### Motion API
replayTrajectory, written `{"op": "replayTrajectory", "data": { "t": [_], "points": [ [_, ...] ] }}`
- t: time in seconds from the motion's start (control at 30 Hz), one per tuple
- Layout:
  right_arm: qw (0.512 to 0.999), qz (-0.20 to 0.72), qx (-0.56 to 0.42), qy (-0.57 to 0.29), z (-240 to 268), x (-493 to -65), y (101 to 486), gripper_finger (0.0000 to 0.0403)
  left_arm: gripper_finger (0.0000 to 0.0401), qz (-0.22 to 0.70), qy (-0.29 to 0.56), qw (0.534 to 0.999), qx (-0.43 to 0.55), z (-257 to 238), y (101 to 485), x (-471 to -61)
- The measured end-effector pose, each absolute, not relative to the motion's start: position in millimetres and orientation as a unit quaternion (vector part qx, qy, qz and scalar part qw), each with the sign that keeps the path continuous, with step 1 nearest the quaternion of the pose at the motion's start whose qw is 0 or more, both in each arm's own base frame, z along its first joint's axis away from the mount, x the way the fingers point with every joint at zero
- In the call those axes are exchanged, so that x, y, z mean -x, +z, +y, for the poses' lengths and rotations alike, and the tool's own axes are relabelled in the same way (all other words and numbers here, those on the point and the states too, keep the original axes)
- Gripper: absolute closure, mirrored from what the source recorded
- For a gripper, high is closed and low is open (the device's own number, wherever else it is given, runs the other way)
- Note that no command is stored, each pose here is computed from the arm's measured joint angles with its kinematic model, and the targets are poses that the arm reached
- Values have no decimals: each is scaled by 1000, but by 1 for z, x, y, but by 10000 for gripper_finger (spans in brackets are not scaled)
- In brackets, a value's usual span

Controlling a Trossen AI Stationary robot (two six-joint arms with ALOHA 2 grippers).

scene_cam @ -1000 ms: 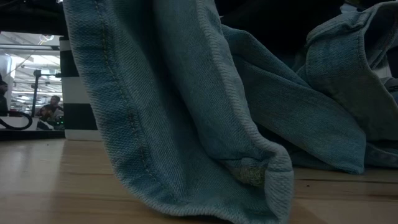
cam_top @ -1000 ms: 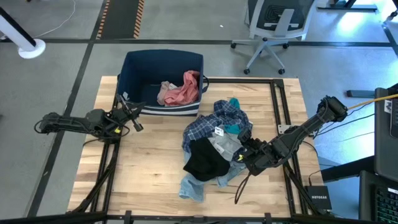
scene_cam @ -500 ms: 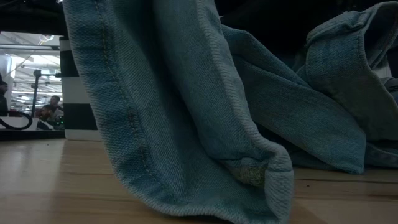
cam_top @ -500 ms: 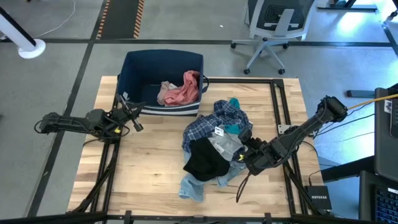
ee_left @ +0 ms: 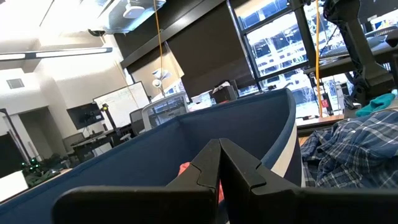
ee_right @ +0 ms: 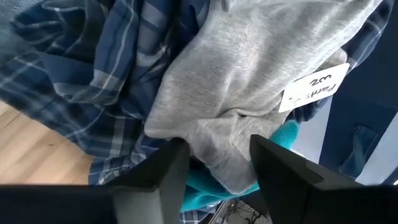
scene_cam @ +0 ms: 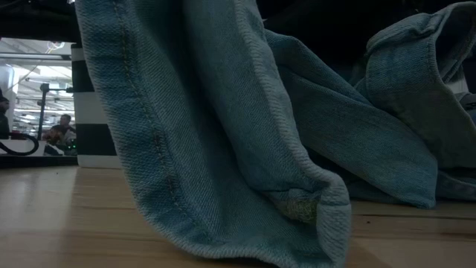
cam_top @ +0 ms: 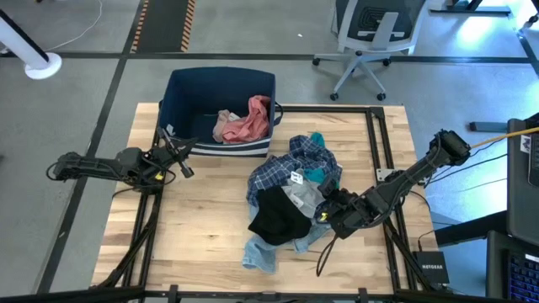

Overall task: Sort clothes
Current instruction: Put the gray underwear into the blue laundry bin

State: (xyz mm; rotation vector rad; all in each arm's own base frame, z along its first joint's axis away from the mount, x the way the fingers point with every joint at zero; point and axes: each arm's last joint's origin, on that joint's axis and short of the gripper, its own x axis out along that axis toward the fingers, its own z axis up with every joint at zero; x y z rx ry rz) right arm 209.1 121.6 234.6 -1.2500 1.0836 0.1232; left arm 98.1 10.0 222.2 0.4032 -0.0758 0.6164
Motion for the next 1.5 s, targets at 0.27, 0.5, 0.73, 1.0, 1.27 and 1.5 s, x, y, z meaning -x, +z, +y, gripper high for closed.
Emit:
{"op": "replayTrajectory", "data": {
  "t": [0.27,0.5,0.73,1.0,1.27,1.5],
  "points": [
    [674,484,556,55,121,-209,235,313,400,-37,301,932,-197,10,222,-98],
    [673,474,567,29,122,-212,250,388,400,-37,301,932,-197,10,222,-98],
    [704,433,562,-8,127,-221,300,360,400,-37,301,932,-197,10,222,-98],
    [710,383,586,-72,124,-222,364,385,400,-37,301,932,-197,10,222,-98],
    [709,381,578,-134,95,-232,407,368,400,-37,301,932,-197,10,222,-98],
    [708,385,568,-170,51,-255,427,380,400,-37,301,932,-197,10,222,-98]
  ]
}}
